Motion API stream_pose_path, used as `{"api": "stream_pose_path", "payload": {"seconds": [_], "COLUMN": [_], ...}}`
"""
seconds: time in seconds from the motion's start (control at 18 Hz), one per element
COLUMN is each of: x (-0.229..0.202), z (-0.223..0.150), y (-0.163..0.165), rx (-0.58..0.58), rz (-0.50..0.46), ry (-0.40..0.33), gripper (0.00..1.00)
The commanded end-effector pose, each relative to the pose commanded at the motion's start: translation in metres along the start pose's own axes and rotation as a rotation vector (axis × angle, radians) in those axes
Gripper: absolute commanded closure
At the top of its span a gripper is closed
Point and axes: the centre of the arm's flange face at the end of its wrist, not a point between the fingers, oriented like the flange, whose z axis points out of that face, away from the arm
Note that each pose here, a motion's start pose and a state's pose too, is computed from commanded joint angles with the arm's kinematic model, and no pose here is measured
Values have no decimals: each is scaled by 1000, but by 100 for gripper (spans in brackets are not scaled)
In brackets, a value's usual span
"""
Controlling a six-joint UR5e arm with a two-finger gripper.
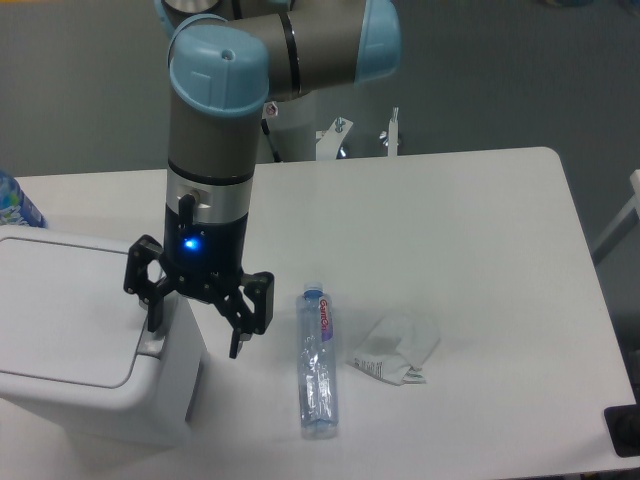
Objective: Open the trash can
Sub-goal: 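Push the gripper against the lid edge to flip the lid open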
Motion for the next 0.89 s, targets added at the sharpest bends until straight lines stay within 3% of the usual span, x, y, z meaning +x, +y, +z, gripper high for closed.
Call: {"api": "stream_pose_path", "payload": {"seconds": [0.89], "x": [3], "z": [0], "y": [-1], "rx": [-2], "rz": [5], "ry": [2], "gripper": [0]}}
